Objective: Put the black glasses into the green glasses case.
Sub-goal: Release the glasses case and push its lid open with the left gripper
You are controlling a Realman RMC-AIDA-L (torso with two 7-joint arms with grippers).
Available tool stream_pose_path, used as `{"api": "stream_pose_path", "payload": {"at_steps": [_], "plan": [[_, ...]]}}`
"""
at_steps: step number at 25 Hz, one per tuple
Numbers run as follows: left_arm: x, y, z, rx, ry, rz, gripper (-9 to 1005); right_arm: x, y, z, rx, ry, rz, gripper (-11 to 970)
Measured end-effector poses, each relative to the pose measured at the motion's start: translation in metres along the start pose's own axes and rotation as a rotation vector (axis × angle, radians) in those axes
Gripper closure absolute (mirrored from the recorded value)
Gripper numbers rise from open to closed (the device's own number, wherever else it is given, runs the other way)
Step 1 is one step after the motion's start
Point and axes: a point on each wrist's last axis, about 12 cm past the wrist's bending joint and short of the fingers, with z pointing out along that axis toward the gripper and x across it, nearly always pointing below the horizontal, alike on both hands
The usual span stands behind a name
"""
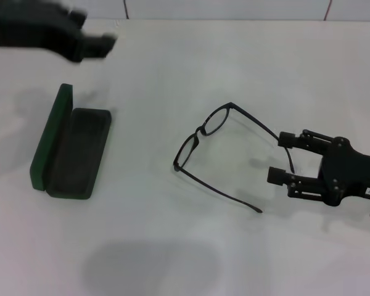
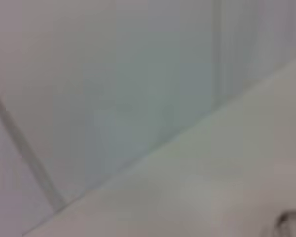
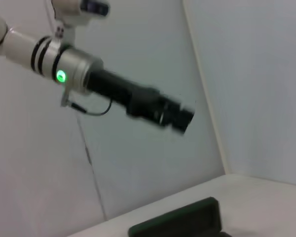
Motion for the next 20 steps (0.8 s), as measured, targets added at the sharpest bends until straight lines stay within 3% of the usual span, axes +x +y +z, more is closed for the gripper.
{"api": "stream_pose_path", "payload": {"at_steps": [6, 20], "plan": [[0.018, 0.007, 0.025, -0.202, 0.245, -0.092, 456, -0.001, -0.003, 0.0, 0.017, -0.003, -0.006, 161], [0.059, 0.02, 0.068, -0.178, 0.43, -0.223, 455, 0.004, -0.008, 0.002, 0.05, 0.038, -0.006, 162]]}}
